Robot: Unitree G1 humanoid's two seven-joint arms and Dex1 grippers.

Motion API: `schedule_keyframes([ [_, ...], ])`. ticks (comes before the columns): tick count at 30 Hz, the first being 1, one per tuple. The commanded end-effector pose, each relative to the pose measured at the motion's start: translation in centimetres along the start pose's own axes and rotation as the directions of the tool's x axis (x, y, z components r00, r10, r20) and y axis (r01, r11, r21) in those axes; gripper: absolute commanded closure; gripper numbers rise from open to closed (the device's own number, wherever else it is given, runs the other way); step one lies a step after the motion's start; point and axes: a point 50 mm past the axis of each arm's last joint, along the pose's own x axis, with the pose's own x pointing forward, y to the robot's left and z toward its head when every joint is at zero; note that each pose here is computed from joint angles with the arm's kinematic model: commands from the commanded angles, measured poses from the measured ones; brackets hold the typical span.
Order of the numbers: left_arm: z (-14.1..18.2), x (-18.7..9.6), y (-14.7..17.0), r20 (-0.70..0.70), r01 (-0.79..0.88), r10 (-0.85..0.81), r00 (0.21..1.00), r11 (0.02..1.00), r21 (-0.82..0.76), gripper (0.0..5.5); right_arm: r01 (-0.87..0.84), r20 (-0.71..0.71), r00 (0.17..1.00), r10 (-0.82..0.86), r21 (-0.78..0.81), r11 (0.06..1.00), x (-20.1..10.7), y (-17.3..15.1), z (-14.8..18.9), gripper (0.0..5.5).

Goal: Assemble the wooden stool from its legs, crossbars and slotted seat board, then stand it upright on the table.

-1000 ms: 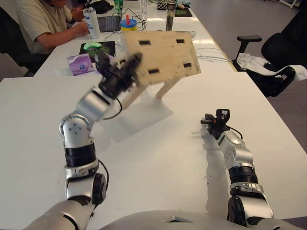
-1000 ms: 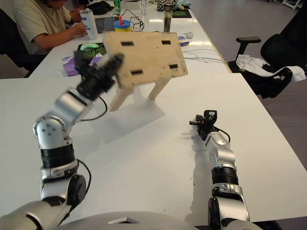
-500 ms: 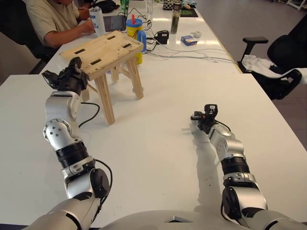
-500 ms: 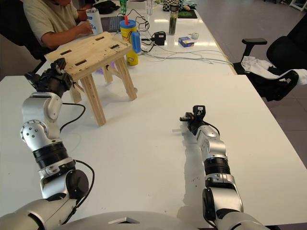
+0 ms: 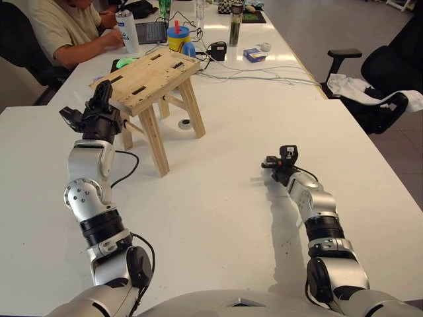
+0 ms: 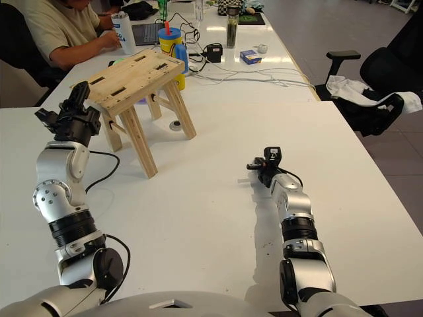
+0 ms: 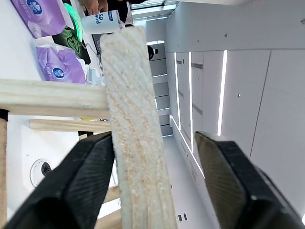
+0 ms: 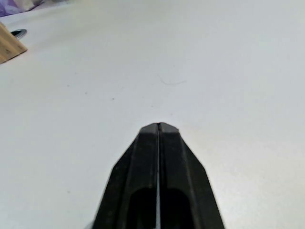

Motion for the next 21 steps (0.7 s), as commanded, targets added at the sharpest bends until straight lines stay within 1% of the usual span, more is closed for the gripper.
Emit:
schedule_keyframes([
  [1,1.6,-2.8,0.5,0.067,0.039,-0.052,0.996,0.983,0.177,1.84,-0.016,-0.022,1.000,0.015,-0.025,1.000,-0.1,0.0,0.1,5.50],
  [2,1.9,-3.6,0.9,0.071,0.038,-0.058,0.996,0.969,0.245,1.79,-0.017,-0.026,1.000,0.016,-0.039,0.999,-0.2,-0.1,0.1,5.50],
  [4,2.6,-5.3,1.9,0.100,0.030,-0.060,0.993,0.959,0.282,1.79,-0.014,-0.026,1.000,0.012,-0.046,0.999,-0.6,-0.3,0.1,5.50],
  [5,2.6,-6.1,2.4,0.065,0.042,-0.069,0.996,0.936,0.350,1.79,-0.007,-0.022,1.000,0.006,-0.040,0.999,-0.8,-0.5,0.0,5.50],
  [6,2.2,-7.1,2.4,0.013,0.097,-0.108,0.994,0.931,0.352,1.79,-0.001,-0.021,1.000,0.001,-0.039,0.999,-1.1,-0.6,0.0,5.50],
  [7,1.7,-7.8,2.3,-0.059,0.158,-0.147,0.987,0.913,0.377,1.79,0.003,-0.020,1.000,-0.004,-0.039,0.999,-1.2,-0.8,0.0,5.50],
  [9,-0.2,-9.0,2.7,-0.247,0.251,-0.151,0.957,0.857,0.450,1.79,0.013,-0.018,1.000,-0.014,-0.045,0.999,-1.3,-1.0,0.0,5.50],
  [10,-1.7,-9.5,2.8,-0.391,0.337,-0.132,0.911,0.784,0.522,1.79,0.018,-0.018,1.000,-0.019,-0.049,0.999,-1.3,-1.1,0.1,5.50],
  [11,-2.6,-10.0,3.0,-0.488,0.407,-0.124,0.864,0.741,0.533,1.79,0.021,-0.017,1.000,-0.022,-0.052,0.998,-1.4,-1.1,0.1,5.50],
  [13,-4.7,-10.6,3.7,-0.682,0.582,-0.071,0.728,0.590,0.560,1.79,0.022,-0.017,1.000,-0.023,-0.062,0.998,-1.2,-1.1,0.2,5.50],
  [15,-6.1,-10.4,4.5,-0.790,0.708,-0.030,0.612,0.467,0.530,1.79,0.018,-0.017,1.000,-0.019,-0.069,0.997,-1.0,-1.0,0.3,5.50],
  [17,-7.0,-9.1,5.4,-0.840,0.781,0.003,0.543,0.366,0.506,1.79,0.005,-0.019,1.000,-0.007,-0.074,0.997,-0.7,-0.7,0.4,5.50],
  [20,-7.3,-6.2,6.8,-0.862,0.827,0.052,0.504,0.259,0.499,1.79,-0.010,-0.022,1.000,0.008,-0.082,0.997,-0.4,-0.3,0.5,5.50],
  [21,-6.9,-5.1,7.5,-0.859,0.830,0.080,0.505,0.227,0.509,1.79,-0.014,-0.022,1.000,0.012,-0.085,0.996,-0.2,-0.2,0.5,5.50],
])
